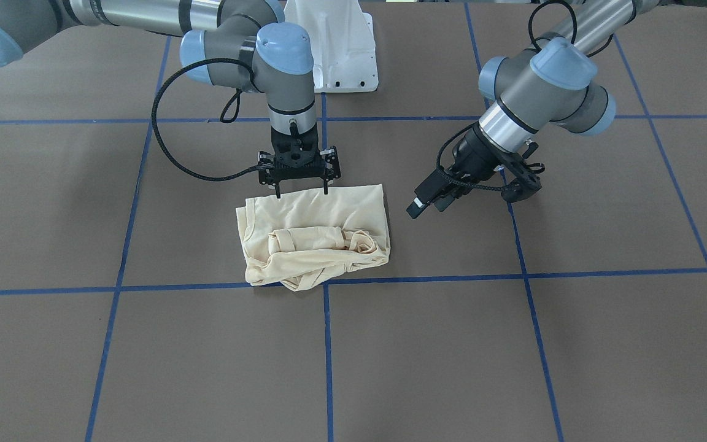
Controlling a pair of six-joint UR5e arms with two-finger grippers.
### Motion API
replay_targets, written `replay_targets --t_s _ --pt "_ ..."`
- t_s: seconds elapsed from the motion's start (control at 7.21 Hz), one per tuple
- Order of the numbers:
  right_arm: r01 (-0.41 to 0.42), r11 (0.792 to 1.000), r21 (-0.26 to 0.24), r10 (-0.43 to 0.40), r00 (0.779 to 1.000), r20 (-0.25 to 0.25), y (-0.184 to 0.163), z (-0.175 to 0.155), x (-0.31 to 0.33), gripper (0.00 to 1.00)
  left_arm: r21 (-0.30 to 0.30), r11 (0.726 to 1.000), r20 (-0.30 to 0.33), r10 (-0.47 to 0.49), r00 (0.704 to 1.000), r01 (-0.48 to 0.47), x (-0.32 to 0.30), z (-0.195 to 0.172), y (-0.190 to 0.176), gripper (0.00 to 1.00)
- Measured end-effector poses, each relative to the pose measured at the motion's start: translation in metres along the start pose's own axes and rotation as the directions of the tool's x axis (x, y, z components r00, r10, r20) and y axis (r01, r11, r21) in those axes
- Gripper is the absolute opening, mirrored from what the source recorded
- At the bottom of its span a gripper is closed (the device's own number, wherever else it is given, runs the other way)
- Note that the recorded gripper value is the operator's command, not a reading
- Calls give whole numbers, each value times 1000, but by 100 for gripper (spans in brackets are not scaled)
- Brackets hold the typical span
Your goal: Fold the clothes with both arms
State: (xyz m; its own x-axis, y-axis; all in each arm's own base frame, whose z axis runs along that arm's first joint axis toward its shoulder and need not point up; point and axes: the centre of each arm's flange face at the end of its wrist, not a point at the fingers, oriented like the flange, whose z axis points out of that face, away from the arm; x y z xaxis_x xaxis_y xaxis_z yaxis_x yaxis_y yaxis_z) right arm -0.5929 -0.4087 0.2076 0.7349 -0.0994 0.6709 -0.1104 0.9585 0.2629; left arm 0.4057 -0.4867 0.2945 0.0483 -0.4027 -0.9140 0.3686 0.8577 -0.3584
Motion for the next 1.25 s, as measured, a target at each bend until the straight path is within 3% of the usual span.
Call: replay_targets --t_s 0.28,0.55,1.25 --pt "45 999 17 -44 998 -32 -13 17 -16 99 0 1000 5 -1 1000 1 -5 0 -1 100" --pt "38 999 35 -37 999 -40 -35 32 -23 99 3 1000 10 -2 1000 2 -8 1 -2 100" --pt "3 998 70 2 998 -65 -122 61 -16 99 12 1000 16 -6 1000 5 -14 4 -3 100"
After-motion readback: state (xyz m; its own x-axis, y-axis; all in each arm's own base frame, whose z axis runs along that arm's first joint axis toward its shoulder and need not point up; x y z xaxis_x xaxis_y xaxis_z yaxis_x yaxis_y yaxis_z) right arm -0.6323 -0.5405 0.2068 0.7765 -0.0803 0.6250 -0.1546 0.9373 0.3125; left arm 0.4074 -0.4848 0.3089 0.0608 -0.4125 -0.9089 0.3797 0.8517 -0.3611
